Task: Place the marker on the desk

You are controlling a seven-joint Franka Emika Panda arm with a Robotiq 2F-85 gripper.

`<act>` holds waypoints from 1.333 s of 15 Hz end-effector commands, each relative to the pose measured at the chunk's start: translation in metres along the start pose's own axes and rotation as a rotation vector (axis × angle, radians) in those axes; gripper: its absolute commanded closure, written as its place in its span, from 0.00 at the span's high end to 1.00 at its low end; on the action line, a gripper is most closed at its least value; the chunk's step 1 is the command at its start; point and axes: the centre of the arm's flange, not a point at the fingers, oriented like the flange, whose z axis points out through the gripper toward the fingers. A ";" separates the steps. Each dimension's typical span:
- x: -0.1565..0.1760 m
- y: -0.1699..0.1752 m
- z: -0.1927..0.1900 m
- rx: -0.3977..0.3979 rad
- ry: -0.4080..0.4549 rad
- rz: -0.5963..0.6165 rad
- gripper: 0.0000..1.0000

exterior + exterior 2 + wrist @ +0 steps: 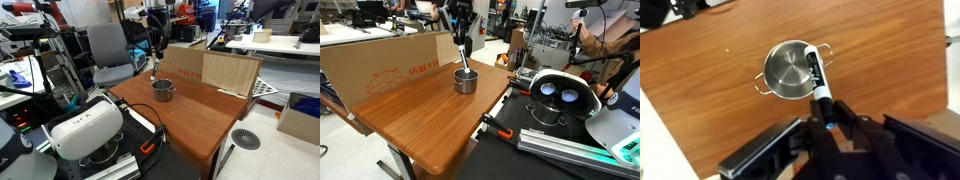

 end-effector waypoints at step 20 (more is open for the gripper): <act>0.084 -0.059 0.047 0.292 -0.337 0.039 0.06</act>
